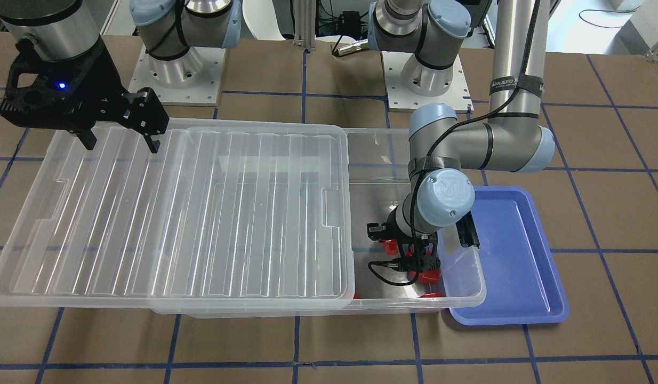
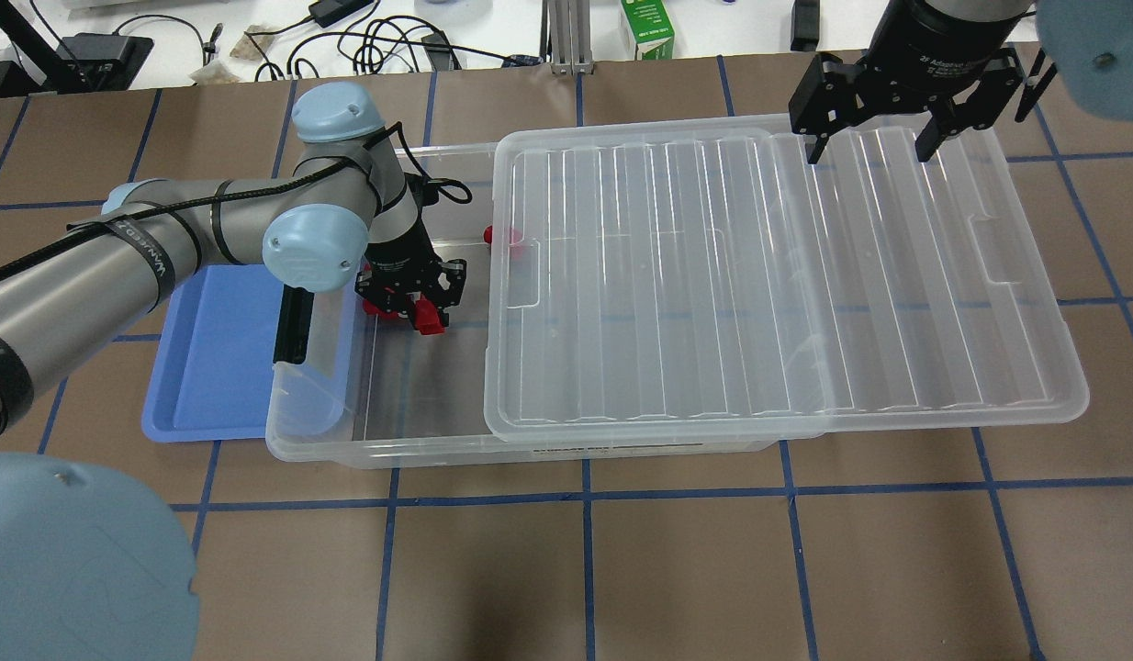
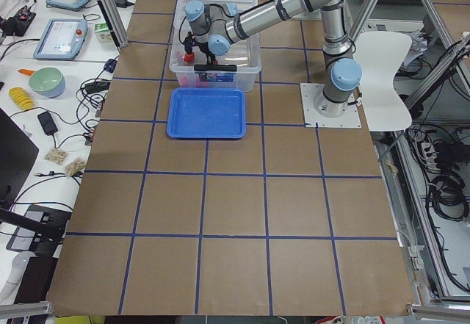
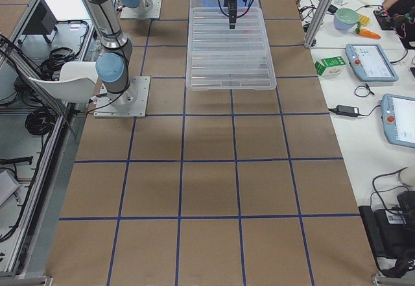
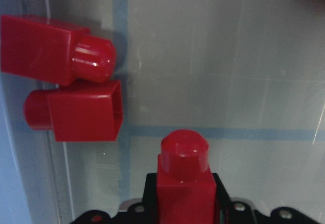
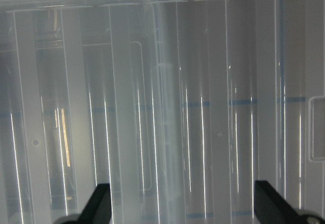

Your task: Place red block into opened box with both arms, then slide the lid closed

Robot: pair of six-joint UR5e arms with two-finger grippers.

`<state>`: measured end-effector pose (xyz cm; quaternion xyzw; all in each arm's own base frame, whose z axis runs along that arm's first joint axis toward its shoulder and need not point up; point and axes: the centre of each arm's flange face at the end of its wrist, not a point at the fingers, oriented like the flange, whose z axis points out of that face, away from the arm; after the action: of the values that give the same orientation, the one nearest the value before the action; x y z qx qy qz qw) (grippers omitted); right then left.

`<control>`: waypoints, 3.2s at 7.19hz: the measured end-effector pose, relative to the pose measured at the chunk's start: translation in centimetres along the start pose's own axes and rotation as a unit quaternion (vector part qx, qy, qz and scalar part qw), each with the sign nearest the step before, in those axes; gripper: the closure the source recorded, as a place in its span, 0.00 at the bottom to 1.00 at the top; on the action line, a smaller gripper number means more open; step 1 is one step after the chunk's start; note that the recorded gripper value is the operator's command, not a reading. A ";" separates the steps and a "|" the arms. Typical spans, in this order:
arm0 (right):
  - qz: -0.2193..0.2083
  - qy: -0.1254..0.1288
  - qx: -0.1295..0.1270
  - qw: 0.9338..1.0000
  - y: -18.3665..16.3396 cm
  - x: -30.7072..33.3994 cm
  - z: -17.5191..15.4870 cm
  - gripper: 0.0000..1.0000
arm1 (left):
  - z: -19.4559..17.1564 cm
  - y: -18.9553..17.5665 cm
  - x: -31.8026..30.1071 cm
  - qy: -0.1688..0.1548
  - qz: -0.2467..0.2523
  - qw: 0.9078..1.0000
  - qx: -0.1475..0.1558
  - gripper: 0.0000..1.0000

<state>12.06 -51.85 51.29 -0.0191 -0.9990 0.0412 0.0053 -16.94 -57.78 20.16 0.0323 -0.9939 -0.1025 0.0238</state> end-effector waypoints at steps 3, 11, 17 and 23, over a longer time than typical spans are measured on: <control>0.001 0.002 0.001 1.000 -0.2 0.5 -0.1 0.00 | 1.3 -0.6 0.2 0.000 -0.002 1.000 -0.001 0.00; -0.015 0.010 -0.005 1.000 -1.7 8.5 -1.1 0.00 | -13.0 1.4 -0.4 -0.014 -0.006 1.000 0.008 0.00; -0.087 0.011 -0.018 0.996 0.2 28.2 -0.5 0.00 | -27.9 11.2 -0.8 -0.019 -0.004 0.998 0.056 0.00; -0.090 0.004 -0.030 0.995 0.5 29.5 14.9 0.00 | -25.1 14.2 -4.8 -0.047 0.014 0.998 0.047 0.00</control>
<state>-17.55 -51.48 36.63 0.0703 -0.9974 0.0101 0.0125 -11.65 -48.62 47.45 0.0143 -0.9980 -0.0567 -0.0230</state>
